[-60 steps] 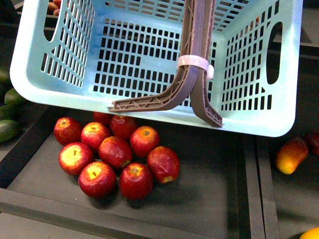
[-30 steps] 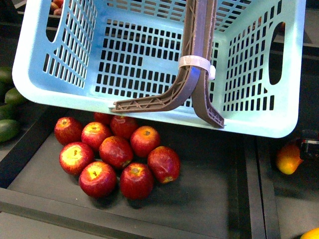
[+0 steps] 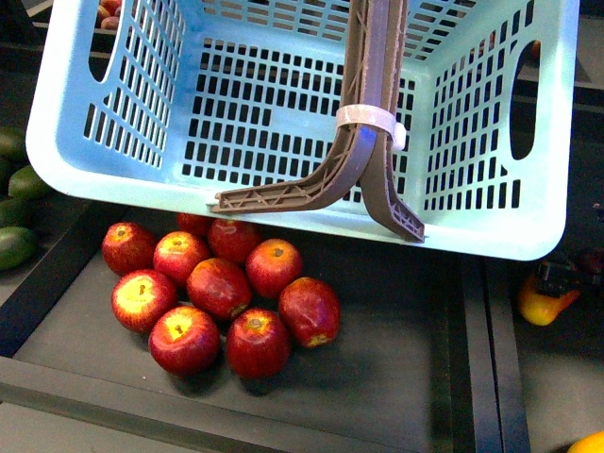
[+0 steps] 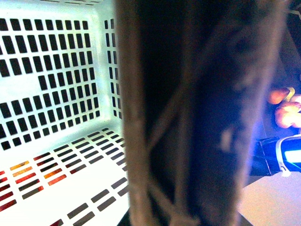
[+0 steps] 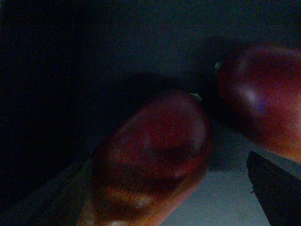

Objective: Pick mango and avocado into basket

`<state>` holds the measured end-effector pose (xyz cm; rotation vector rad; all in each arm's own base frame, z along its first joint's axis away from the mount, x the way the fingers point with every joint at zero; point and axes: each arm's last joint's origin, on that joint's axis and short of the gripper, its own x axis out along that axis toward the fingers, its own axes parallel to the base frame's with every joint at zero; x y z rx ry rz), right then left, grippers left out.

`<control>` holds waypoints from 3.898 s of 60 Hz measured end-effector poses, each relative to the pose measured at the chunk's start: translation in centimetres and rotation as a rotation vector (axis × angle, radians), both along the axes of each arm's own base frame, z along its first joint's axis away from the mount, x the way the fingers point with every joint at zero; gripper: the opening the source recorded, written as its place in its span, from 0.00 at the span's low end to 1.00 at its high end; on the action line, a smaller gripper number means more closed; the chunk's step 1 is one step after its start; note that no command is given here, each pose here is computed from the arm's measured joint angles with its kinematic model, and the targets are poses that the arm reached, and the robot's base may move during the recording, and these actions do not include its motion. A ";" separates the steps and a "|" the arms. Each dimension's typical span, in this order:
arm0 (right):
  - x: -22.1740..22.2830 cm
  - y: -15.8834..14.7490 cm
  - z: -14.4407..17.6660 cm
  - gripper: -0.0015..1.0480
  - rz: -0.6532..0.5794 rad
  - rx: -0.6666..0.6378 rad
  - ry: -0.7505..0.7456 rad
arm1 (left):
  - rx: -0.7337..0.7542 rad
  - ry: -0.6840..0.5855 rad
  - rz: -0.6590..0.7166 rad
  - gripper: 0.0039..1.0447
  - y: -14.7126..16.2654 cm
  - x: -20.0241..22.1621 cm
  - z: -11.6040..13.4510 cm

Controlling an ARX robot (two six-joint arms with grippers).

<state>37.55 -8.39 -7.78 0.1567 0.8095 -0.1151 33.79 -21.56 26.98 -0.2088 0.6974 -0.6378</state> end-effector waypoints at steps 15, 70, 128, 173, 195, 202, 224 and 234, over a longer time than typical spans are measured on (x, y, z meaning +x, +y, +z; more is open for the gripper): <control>1.5 0.6 -0.9 0.93 -0.044 0.029 0.004 | 0.001 0.000 0.001 0.05 0.0 0.0 0.0; 2.0 0.6 -3.3 0.91 -0.134 0.075 0.030 | 0.001 -0.001 0.001 0.05 0.0 0.0 0.0; 1.5 -1.0 13.0 0.54 -0.127 0.291 -0.353 | 0.001 0.000 0.000 0.05 0.0 0.0 0.0; -6.4 10.5 28.6 0.54 0.289 0.567 -0.627 | 0.001 0.000 0.000 0.05 0.0 0.0 0.0; -6.4 17.1 23.3 0.65 0.385 0.476 -0.477 | 0.001 0.000 0.001 0.05 0.0 0.0 0.0; -6.4 16.6 23.8 0.85 0.358 0.446 -0.513 | 0.001 0.000 0.000 0.05 0.0 0.0 0.0; -11.0 10.6 28.1 0.93 0.188 0.326 -0.656 | 0.008 0.005 0.002 0.05 0.0 0.1 -0.3; -14.4 8.7 28.7 0.93 0.127 0.234 -0.689 | 0.006 0.007 0.001 0.05 0.0 0.1 -0.3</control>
